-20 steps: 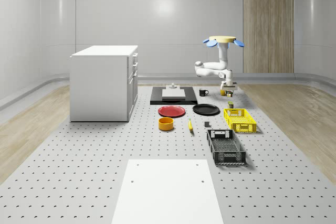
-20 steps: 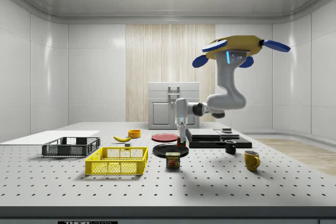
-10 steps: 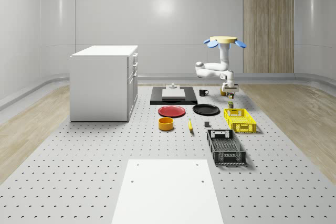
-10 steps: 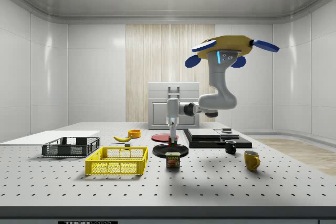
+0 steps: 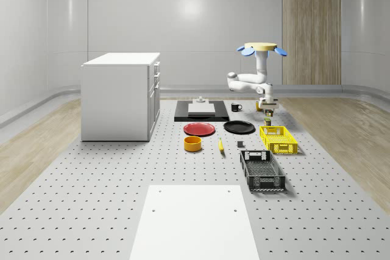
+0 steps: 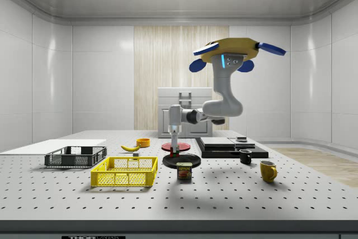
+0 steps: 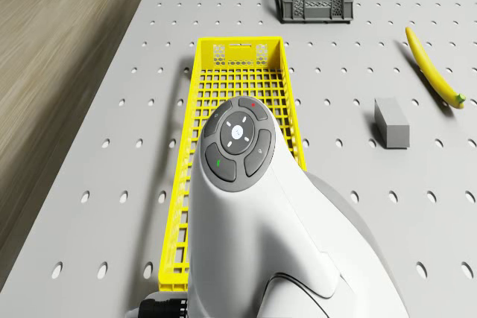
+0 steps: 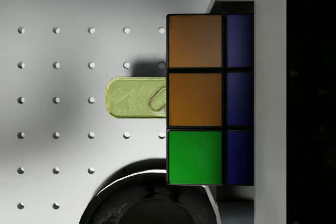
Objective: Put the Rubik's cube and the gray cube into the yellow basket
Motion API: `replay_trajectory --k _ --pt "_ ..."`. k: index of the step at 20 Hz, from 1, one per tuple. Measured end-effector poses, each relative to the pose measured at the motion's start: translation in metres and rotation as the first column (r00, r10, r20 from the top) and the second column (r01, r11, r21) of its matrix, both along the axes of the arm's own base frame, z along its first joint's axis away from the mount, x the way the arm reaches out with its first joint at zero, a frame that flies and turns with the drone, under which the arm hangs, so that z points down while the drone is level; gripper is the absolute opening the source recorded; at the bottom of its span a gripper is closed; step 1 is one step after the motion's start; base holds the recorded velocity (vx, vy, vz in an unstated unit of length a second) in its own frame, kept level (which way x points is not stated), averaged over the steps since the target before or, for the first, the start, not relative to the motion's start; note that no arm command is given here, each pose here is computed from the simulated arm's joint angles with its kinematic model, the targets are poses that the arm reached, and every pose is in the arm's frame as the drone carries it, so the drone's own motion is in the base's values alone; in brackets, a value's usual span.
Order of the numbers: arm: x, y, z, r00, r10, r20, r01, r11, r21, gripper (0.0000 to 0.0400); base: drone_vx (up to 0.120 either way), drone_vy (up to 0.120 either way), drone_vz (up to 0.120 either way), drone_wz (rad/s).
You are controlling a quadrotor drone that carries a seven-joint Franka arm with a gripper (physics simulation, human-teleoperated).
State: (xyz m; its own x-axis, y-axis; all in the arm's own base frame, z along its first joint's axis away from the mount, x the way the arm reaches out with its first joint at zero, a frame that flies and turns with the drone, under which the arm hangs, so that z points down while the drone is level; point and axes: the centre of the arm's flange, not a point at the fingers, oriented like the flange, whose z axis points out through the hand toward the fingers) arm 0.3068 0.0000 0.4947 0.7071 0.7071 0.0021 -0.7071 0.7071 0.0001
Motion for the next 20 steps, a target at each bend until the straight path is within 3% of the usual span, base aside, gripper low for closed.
replay_trajectory --k 20 --pt "0.0000 0.0000 0.0000 1.000 0.000 0.0000 0.000 1.000 0.000 0.0325 0.120 0.000 0.000 0.000"
